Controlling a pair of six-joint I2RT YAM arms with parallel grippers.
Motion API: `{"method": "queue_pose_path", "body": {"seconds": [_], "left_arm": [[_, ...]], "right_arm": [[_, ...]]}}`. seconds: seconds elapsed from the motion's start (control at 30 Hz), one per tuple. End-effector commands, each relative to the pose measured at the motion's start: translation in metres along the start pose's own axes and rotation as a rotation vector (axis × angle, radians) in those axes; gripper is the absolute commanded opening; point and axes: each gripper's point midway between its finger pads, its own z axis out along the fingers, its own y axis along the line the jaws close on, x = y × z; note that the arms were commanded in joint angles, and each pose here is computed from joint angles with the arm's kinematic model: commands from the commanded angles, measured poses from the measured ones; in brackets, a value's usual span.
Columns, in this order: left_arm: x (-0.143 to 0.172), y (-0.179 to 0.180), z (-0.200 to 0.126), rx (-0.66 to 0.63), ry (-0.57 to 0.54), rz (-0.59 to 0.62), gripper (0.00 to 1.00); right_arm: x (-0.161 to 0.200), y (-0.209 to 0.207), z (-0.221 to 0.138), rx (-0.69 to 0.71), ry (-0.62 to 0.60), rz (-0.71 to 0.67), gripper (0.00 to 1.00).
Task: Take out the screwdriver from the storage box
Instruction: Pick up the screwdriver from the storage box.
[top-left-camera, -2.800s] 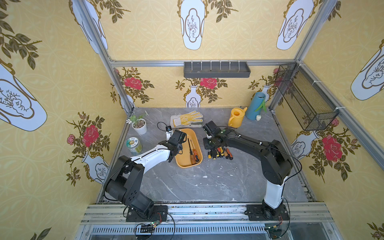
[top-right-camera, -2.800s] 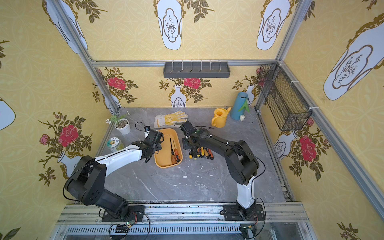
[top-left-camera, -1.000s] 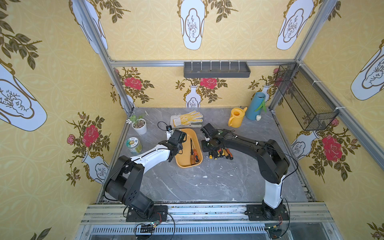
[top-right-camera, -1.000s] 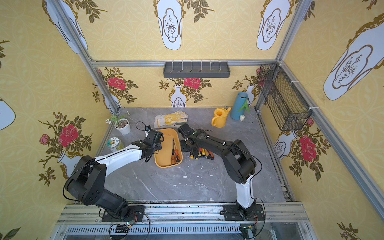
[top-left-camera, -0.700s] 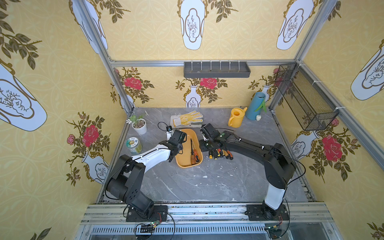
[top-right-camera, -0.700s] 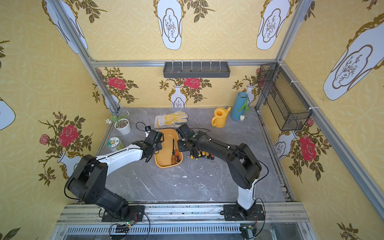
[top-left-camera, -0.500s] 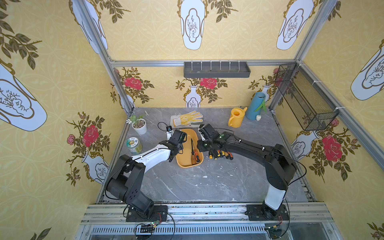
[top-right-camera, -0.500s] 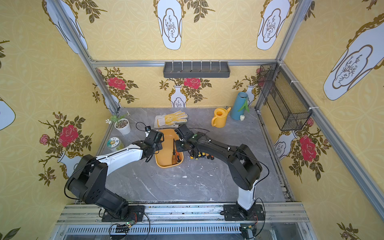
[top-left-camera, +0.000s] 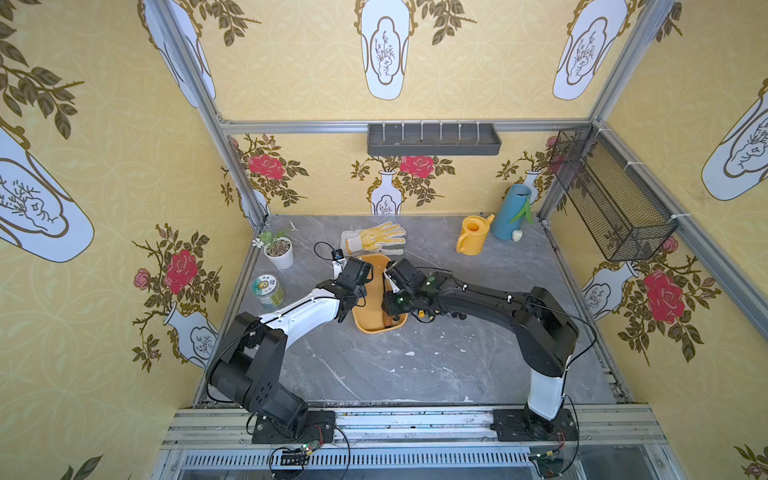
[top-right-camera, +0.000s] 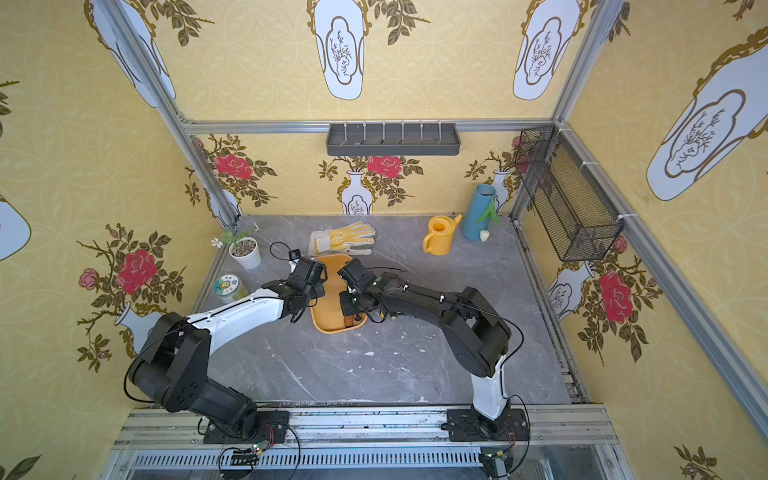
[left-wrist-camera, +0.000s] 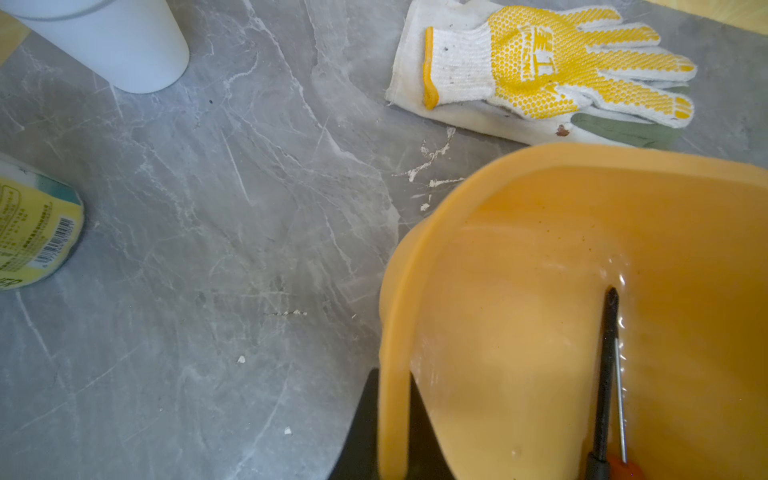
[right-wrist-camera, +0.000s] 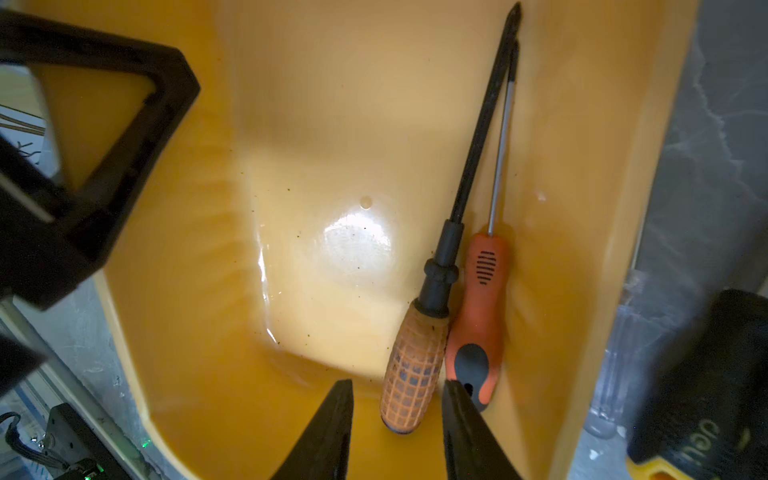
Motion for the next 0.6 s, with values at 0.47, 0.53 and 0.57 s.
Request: {"method": "queue_pose_path", "body": {"seconds": [0.47,0.53,0.57], "left_arm": [[-0.005,-0.006,-0.002,0.031,-0.016,-0.016,0.00],[-0.005,-0.005,-0.003,0.032,-0.017,-0.017,0.00],[-0.006,-0.006,-0.003,0.033,-0.018,-0.017,0.00]], "right_arm": [[0.008,-0.004,0.036,0.020,0.043,0.034,0.43],[0.011,-0.003,0.041,0.022,0.057,0.034,0.43],[0.011,-0.003,0.043,0.021,0.063,0.035,0.43]]}}
